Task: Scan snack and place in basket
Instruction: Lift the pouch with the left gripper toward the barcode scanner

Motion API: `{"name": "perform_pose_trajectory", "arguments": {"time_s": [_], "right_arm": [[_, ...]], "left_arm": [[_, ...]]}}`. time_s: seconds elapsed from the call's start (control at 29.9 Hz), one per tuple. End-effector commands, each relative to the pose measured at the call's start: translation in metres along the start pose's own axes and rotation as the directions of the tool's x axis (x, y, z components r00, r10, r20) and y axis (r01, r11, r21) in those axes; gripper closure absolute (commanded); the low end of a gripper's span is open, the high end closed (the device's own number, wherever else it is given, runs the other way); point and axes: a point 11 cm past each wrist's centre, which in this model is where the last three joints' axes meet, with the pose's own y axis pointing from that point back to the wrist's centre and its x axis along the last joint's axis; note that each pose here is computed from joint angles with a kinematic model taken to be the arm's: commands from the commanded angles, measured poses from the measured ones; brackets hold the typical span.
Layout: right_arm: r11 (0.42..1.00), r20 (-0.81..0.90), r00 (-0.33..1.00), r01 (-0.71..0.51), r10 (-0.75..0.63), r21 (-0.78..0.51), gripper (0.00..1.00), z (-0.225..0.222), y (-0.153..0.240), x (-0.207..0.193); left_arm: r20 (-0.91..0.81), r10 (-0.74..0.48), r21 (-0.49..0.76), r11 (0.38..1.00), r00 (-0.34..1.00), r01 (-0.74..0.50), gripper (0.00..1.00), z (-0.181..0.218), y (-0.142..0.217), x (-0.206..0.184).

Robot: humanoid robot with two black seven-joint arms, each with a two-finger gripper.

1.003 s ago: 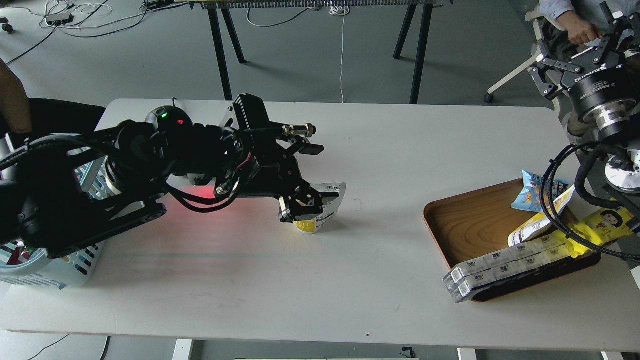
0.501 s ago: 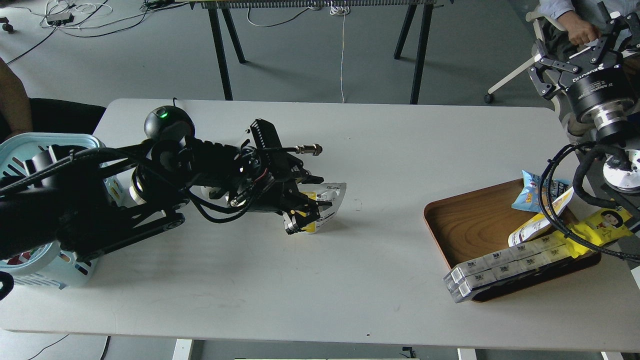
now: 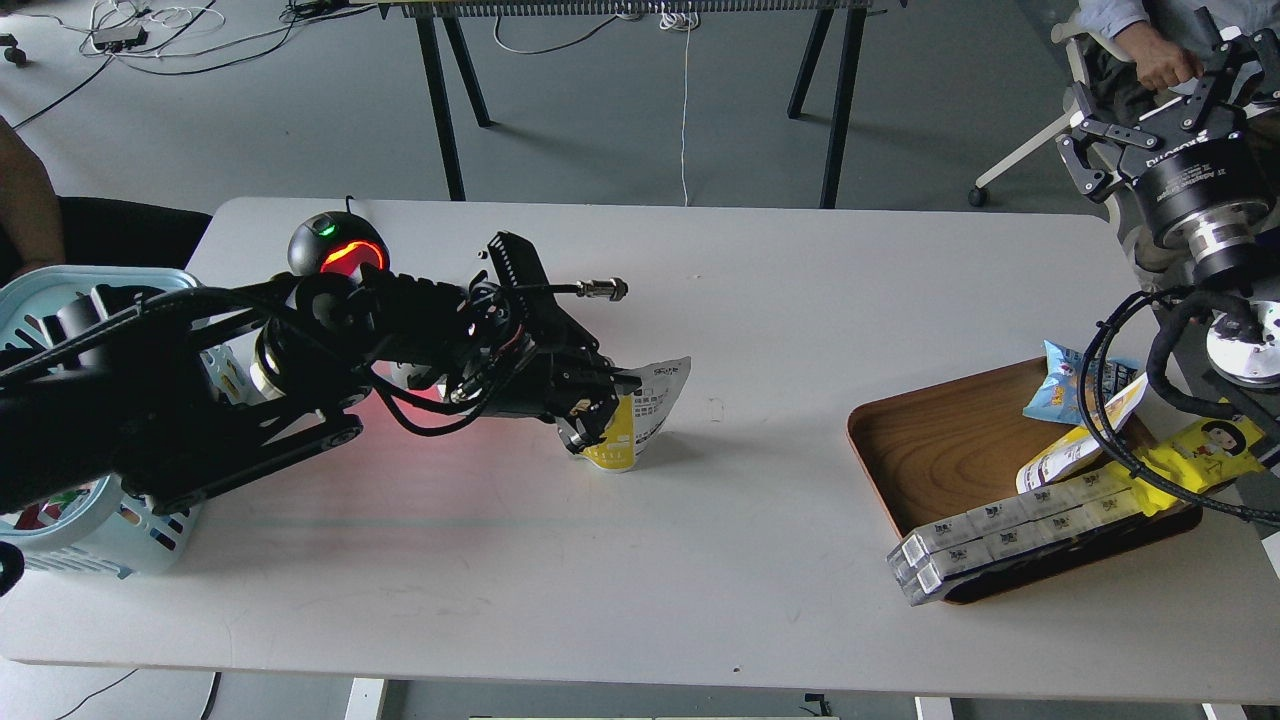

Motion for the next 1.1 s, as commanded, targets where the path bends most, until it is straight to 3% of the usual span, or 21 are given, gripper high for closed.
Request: {"name": "perform_pose_trajectory", "arguments": {"time_s": [0.0, 0.2, 0.5, 1.07], "right_arm": [[1.0, -0.002, 1.0, 0.0, 0.0, -0.002, 0.04, 0.0, 0.0, 0.0], [1.0, -0.004, 1.0, 0.003, -0.003, 0.0, 0.04, -0.001, -0.001, -0.001], [1.0, -0.006, 1.0, 0.007, -0.007, 0.002, 0.04, -0.002, -0.003, -0.003], [1.0, -0.014, 1.0, 0.006, -0.006, 0.006, 0.04, -0.007, -0.002, -0.002]], "left_arm": [[0.0, 0.007, 0.001, 1.0, 1.0, -0.007, 1.0, -0.001, 0.002, 0.002], [0.013, 0.04, 0.018, 0.999, 0.999, -0.04, 1.0, -0.007, 0.014, 0.005], [0.036, 0.083, 0.054, 0.995, 0.996, -0.085, 1.0, -0.029, 0.068, 0.0], [-0.038, 0.014, 0.184, 0.983, 0.999, -0.007, 1.0, -0.072, 0.111, -0.038]]}}
